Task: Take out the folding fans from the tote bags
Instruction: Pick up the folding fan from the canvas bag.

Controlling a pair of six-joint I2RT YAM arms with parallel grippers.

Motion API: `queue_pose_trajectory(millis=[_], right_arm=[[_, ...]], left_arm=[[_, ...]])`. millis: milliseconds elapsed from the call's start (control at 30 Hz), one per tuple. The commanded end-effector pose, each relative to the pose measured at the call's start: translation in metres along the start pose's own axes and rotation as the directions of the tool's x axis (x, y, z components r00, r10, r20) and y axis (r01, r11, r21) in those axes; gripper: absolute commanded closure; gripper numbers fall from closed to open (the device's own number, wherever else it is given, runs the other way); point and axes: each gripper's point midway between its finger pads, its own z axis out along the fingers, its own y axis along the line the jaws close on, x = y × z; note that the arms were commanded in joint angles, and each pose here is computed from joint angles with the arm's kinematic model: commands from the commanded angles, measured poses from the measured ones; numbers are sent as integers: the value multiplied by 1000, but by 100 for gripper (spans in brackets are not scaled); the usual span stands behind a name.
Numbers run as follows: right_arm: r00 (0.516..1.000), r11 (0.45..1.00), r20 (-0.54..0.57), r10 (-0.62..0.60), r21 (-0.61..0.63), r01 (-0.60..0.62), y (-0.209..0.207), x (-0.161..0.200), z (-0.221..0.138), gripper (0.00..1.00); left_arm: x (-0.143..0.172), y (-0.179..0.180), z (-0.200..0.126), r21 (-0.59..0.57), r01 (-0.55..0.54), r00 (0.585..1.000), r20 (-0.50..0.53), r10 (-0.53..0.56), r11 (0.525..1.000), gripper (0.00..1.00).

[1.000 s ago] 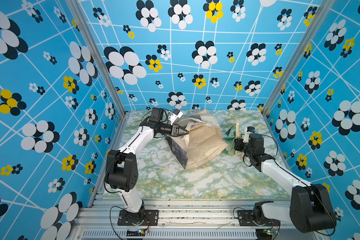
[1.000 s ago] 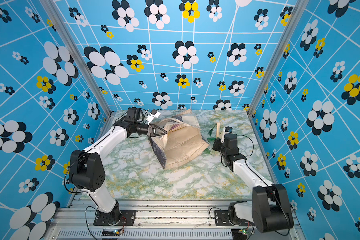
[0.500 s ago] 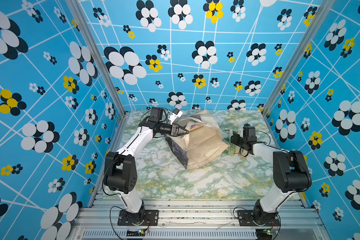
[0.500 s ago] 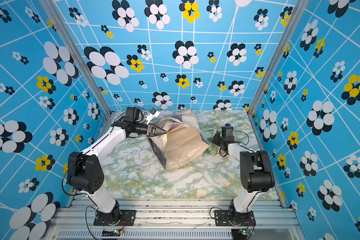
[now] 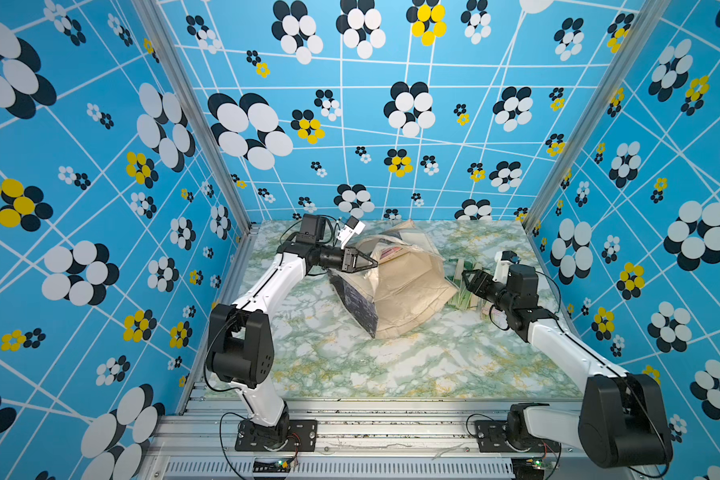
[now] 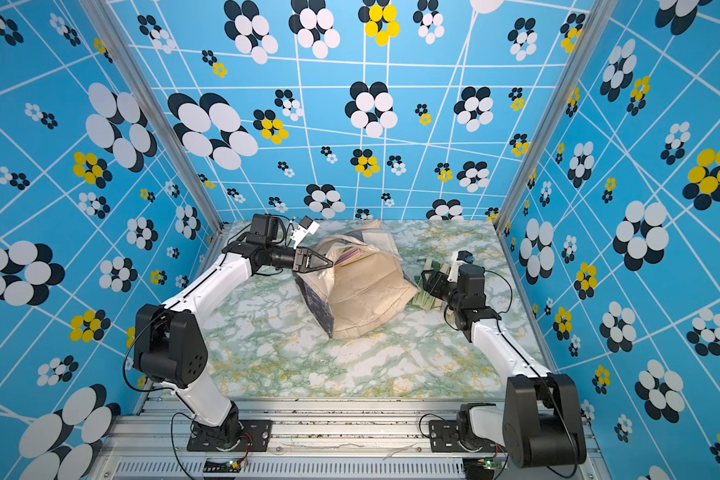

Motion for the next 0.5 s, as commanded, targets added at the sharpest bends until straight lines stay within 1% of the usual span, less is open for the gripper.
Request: queue_pose_trajectory(millis=[0, 100, 200, 367, 467], right_arm=[[999, 960, 44, -24, -277, 35, 56, -1, -21, 33], [997, 918, 45, -70, -388, 82, 96, 11, -32, 32], [992, 887, 27, -124, -446, 123, 130, 26, -30, 32], [985, 857, 24, -170, -490, 160, 171, 62, -3, 32], [990, 860, 3, -143, -494, 126, 182, 88, 23, 33]], left_arm=[[-5, -18, -3, 37, -52, 999, 15, 52, 998, 100], [-7, -20, -3, 49, -56, 998, 20, 55, 997, 100], [-8, -22, -3, 54, -57, 998, 21, 56, 997, 100], [-10, -25, -3, 63, -60, 998, 24, 58, 996, 100], [-11, -25, -2, 63, -57, 998, 23, 55, 996, 100]])
